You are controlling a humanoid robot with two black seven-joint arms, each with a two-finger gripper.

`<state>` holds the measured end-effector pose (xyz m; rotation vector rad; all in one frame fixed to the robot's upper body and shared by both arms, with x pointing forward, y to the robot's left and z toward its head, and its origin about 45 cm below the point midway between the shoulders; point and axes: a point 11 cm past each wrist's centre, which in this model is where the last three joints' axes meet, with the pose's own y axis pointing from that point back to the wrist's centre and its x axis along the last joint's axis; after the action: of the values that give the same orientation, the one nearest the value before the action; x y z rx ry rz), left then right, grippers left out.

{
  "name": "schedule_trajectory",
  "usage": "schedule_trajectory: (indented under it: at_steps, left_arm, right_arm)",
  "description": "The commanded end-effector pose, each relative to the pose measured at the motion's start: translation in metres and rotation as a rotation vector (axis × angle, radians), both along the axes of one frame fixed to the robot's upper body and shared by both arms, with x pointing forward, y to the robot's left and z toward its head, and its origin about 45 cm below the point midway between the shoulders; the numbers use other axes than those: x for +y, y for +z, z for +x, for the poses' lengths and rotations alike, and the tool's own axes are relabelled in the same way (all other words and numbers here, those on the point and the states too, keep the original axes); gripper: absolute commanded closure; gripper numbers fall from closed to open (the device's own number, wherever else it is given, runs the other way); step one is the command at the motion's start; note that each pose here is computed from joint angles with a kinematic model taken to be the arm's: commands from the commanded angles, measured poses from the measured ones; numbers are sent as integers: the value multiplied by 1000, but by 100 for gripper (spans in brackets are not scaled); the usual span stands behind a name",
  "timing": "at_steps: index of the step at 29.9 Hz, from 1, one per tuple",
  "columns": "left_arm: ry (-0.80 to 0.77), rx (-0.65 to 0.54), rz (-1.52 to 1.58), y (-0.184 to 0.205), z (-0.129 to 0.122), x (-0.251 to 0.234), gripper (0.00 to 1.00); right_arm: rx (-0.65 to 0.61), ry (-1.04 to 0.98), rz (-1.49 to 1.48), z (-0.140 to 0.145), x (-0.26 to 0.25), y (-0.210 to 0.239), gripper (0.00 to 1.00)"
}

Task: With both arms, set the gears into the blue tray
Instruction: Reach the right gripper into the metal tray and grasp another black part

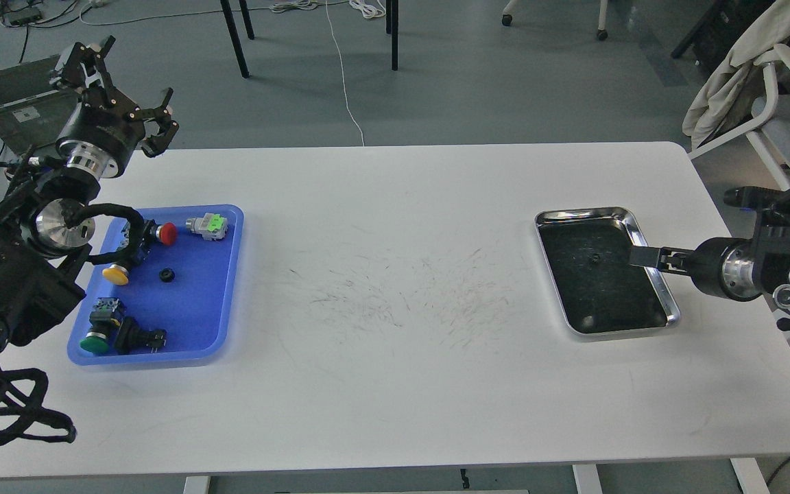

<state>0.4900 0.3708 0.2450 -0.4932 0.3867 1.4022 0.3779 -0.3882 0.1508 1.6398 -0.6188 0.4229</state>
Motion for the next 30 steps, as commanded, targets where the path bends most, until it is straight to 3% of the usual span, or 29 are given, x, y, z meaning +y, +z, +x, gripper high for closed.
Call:
schedule_trajectory:
  at_steps: [1,17,30]
  left_arm:
    - [-1,0,1,0,0,-1,2]
    - [1,-2,2,1,0,0,2]
    - [1,-2,2,1,0,0,2]
  right_arm:
    - [-6,10,-1,10,17,-13,2]
    - [-8,88,-64,27,47,-20,9]
    - [-9,93,-83,30,53,-28,45]
